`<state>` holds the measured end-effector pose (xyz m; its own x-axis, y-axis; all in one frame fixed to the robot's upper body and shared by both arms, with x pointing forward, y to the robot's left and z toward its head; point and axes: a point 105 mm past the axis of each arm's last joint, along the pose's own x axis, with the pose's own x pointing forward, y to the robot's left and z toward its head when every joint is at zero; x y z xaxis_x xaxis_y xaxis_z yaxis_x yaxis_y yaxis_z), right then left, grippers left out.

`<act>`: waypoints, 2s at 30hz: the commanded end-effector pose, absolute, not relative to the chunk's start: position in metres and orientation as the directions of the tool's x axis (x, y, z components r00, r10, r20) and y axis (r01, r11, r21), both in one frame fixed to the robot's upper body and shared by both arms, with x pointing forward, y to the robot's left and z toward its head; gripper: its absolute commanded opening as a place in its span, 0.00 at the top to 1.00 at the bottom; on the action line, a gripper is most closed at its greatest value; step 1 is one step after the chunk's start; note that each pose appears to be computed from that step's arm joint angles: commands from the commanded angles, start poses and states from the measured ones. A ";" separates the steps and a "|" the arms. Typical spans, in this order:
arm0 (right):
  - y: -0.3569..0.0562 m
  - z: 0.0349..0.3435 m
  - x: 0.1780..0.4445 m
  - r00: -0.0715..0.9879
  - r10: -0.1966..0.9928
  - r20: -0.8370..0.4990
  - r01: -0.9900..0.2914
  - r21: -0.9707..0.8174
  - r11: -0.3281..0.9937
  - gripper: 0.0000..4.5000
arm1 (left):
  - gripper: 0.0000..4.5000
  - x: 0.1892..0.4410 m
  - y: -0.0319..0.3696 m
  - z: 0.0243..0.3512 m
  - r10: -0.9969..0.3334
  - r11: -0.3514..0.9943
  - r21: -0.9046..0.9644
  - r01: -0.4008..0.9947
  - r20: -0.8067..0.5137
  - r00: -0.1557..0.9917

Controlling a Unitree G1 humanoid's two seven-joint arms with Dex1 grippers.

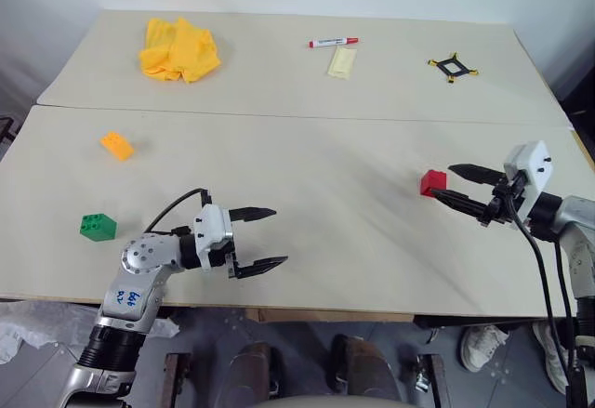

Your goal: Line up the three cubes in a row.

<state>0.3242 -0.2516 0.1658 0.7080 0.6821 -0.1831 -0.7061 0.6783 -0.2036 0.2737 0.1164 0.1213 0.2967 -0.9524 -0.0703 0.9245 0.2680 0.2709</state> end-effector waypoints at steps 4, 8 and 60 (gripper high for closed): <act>-0.245 0.166 0.338 0.726 0.669 -0.160 -0.687 -0.223 0.692 0.76 | 0.00 0.273 0.115 0.127 -0.958 0.249 0.302 0.920 -0.062 0.279; -0.245 0.163 0.342 0.725 0.673 -0.146 -0.688 -0.208 0.695 0.99 | 0.00 0.273 0.114 0.127 -0.959 0.246 0.304 0.921 -0.064 0.277; -0.299 0.120 0.276 0.723 0.641 -0.258 -0.668 -0.026 0.743 0.96 | 0.00 0.272 0.119 0.129 -0.954 0.263 0.292 0.919 -0.060 0.292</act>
